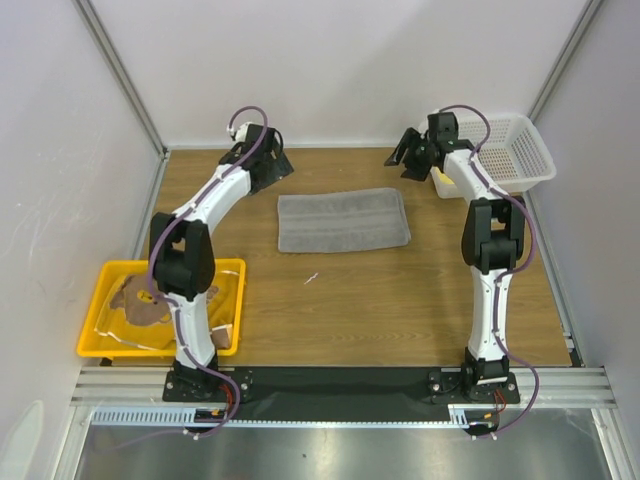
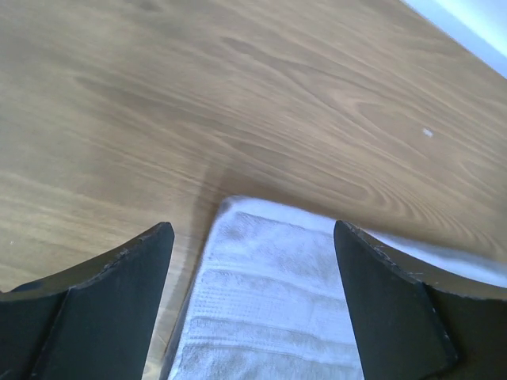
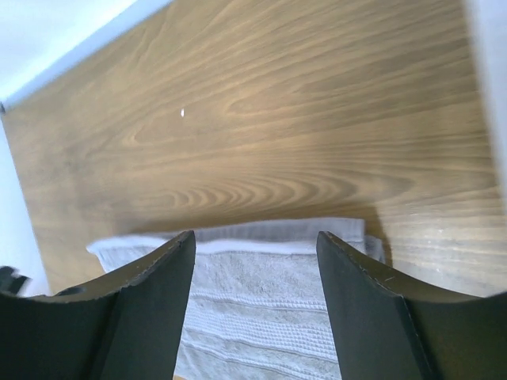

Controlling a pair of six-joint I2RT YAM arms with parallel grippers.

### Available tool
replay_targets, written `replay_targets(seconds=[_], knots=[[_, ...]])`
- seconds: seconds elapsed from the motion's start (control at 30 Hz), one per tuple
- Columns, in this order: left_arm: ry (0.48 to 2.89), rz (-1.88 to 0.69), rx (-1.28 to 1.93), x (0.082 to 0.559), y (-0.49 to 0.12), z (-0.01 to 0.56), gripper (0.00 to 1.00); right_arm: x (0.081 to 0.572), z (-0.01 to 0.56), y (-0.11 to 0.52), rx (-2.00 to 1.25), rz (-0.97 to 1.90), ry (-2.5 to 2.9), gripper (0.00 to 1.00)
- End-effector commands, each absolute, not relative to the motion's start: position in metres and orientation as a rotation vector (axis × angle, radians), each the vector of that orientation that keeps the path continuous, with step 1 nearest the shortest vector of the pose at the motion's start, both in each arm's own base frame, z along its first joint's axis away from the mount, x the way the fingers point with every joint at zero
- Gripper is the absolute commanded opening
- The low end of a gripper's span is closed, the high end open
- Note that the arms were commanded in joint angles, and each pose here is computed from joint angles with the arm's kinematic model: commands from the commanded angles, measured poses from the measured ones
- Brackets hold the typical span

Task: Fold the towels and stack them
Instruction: Fold the towel

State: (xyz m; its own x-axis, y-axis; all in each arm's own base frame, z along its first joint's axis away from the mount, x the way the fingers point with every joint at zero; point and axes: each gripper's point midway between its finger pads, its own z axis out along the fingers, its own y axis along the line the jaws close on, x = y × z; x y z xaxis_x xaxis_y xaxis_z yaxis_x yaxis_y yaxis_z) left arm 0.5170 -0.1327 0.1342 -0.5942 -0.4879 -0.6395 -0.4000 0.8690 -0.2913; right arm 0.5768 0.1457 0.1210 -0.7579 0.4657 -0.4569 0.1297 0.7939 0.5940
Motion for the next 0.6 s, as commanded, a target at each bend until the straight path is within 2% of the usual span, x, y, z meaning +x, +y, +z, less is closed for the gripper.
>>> replay_targets(seconds=[0.0, 0.1, 0.33, 0.57], knots=[[2.178, -0.315, -0.442, 0.512, -0.157, 0.193, 0.88, 0.567, 0.170, 0.171, 0.221, 0.772, 2.285, 0.68], [2.187, -0.382, -0.344, 0.493, -0.178, 0.195, 0.88, 0.544, 0.160, 0.175, 0.129, 0.695, 2.318, 0.71], [2.331, -0.343, -0.259, 0.449, -0.182, 0.146, 0.89, 0.500, 0.123, 0.142, 0.123, 0.449, 2.434, 0.99], [2.381, -0.212, -0.158, 0.428, -0.155, 0.129, 0.91, 0.487, 0.104, 0.130, 0.090, 0.379, 2.468, 1.00]])
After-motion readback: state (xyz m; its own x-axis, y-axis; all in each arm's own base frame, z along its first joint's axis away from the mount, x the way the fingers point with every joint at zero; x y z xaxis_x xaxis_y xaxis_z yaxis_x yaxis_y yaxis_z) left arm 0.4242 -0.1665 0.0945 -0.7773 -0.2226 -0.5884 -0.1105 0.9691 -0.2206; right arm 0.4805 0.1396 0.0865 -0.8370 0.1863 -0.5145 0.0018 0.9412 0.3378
